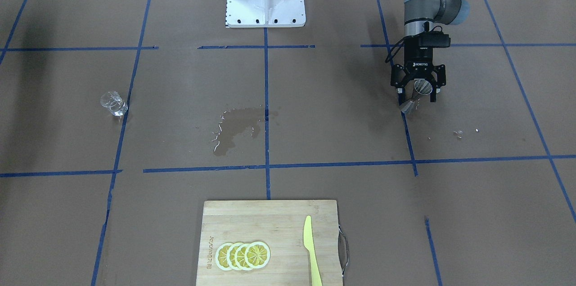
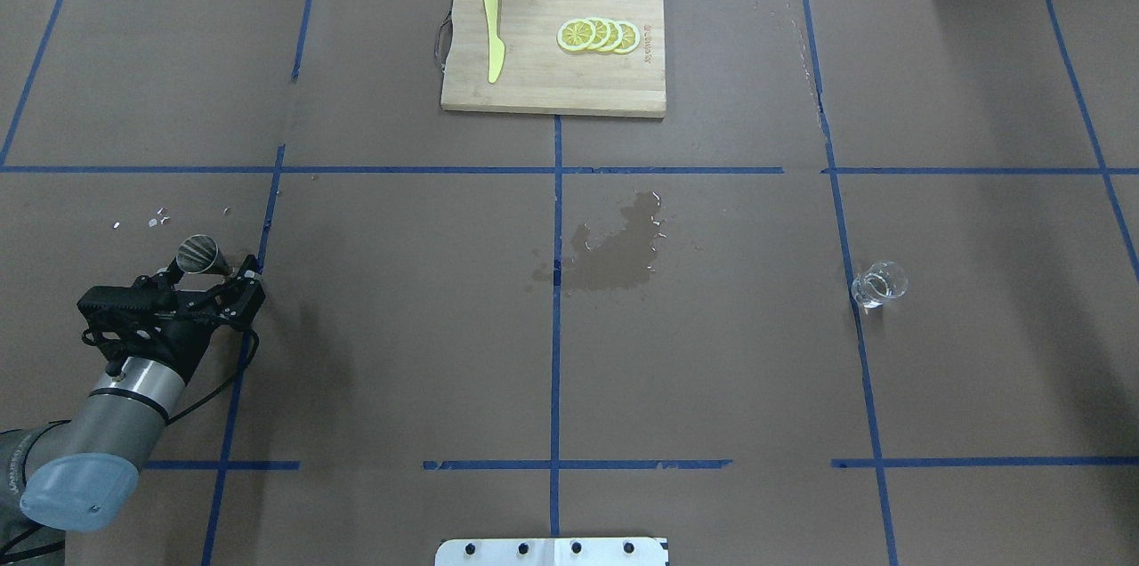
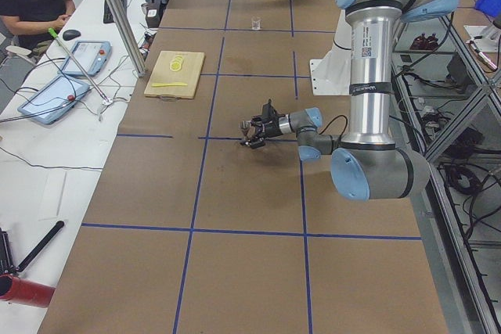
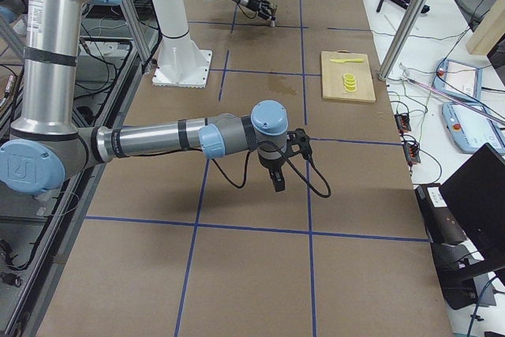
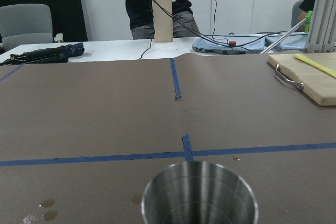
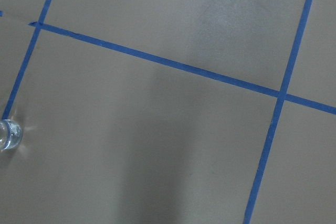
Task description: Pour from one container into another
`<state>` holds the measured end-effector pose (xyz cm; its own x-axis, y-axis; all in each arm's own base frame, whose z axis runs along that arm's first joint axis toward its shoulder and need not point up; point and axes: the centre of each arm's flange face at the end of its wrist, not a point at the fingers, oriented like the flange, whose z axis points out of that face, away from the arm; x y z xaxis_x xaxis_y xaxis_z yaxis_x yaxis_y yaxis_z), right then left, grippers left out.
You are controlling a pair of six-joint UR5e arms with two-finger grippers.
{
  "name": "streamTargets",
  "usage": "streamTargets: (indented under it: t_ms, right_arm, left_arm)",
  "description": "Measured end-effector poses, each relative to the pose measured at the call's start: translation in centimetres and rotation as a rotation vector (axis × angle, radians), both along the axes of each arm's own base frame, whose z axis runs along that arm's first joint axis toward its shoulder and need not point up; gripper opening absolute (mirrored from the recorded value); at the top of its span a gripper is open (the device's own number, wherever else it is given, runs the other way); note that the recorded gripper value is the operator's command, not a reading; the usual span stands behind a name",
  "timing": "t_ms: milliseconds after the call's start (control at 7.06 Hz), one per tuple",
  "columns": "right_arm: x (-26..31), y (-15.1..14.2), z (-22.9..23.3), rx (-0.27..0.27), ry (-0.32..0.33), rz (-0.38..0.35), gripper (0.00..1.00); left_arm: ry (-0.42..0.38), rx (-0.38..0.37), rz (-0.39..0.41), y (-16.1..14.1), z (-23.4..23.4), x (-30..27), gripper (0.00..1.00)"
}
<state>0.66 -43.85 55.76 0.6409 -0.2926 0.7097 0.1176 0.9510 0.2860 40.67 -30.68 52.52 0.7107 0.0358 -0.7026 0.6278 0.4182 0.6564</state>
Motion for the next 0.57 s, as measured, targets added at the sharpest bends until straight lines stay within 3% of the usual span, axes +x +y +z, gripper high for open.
streamTargets:
  t_ms: [566]
  right_arm:
    - [0.0,-0.01,-0.2,0.004,0.0,0.0,1.0]
  left_arm:
    - [-0.002,-0.001,0.0,0.02,0.28,0.07,0.53]
